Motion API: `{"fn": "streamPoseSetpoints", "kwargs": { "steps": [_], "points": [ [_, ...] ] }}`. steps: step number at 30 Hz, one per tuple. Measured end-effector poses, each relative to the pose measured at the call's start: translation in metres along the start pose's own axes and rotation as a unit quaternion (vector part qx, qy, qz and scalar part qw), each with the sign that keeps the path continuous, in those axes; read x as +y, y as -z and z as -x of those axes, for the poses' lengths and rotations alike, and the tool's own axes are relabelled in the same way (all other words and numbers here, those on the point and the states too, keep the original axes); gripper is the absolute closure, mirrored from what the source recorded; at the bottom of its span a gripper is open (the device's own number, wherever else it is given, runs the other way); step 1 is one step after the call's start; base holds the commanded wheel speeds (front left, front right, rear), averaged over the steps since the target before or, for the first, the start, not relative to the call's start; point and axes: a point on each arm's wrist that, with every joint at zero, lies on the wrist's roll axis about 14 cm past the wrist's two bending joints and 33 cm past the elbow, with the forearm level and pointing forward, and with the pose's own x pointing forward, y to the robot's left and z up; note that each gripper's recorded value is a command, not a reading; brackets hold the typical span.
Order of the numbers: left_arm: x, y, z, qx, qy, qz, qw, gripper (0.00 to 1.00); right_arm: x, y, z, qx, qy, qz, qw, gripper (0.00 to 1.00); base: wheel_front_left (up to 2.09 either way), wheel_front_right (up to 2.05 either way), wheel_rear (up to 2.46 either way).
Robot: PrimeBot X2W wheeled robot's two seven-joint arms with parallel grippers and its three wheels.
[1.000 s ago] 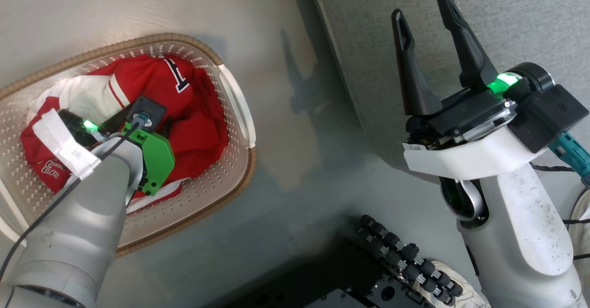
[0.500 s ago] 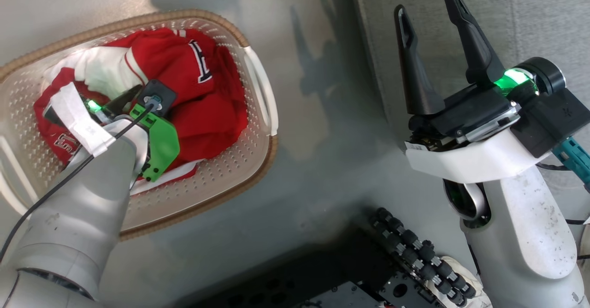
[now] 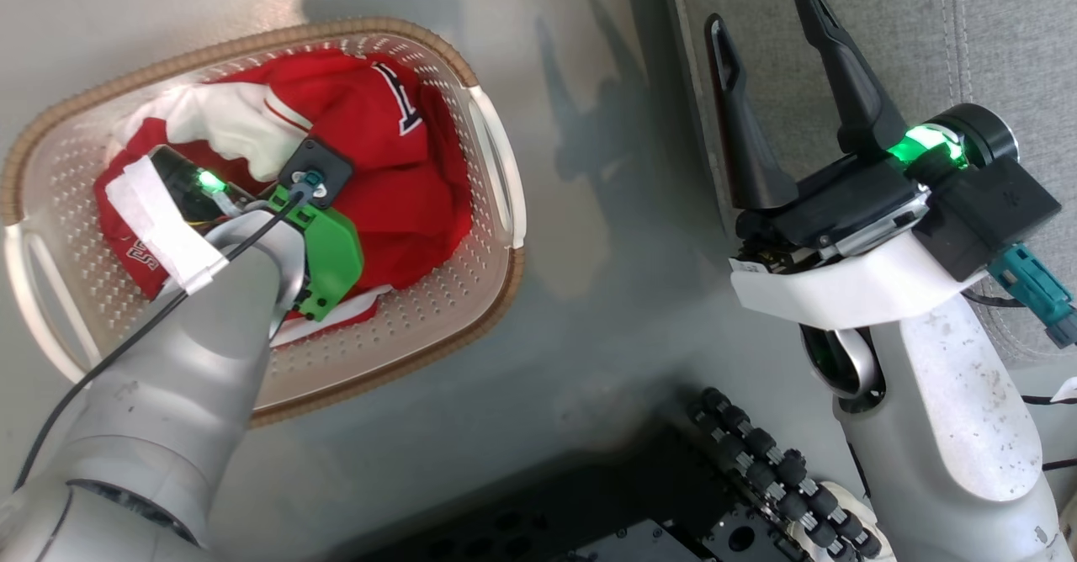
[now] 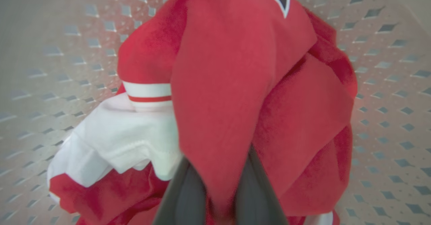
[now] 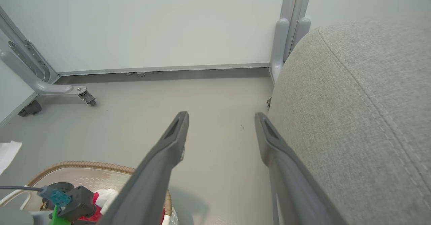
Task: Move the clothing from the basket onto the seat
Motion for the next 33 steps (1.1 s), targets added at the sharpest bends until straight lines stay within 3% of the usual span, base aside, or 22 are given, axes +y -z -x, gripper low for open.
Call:
{"fn": "streamPoseSetpoints", "kwargs": {
  "steps": [17,27,33],
  "points": [
    [-0.029,-0.096,0.065,-0.140,-0.009,0.031,0.990,1.00,0.020,-0.041,0.013,-0.028,-0.015,0.000,1.000,0.00,0.00,0.00,0.00],
    [-0.033,-0.152,0.142,-0.252,-0.049,0.051,0.965,1.00,0.038,-0.071,0.038,-0.047,-0.023,-0.007,0.999,0.00,0.00,0.00,0.00],
    [-0.034,-0.183,0.193,-0.320,-0.082,0.047,0.943,1.00,0.049,-0.087,0.056,-0.060,-0.030,-0.011,0.998,0.00,0.00,0.00,0.00]
  ]
}}
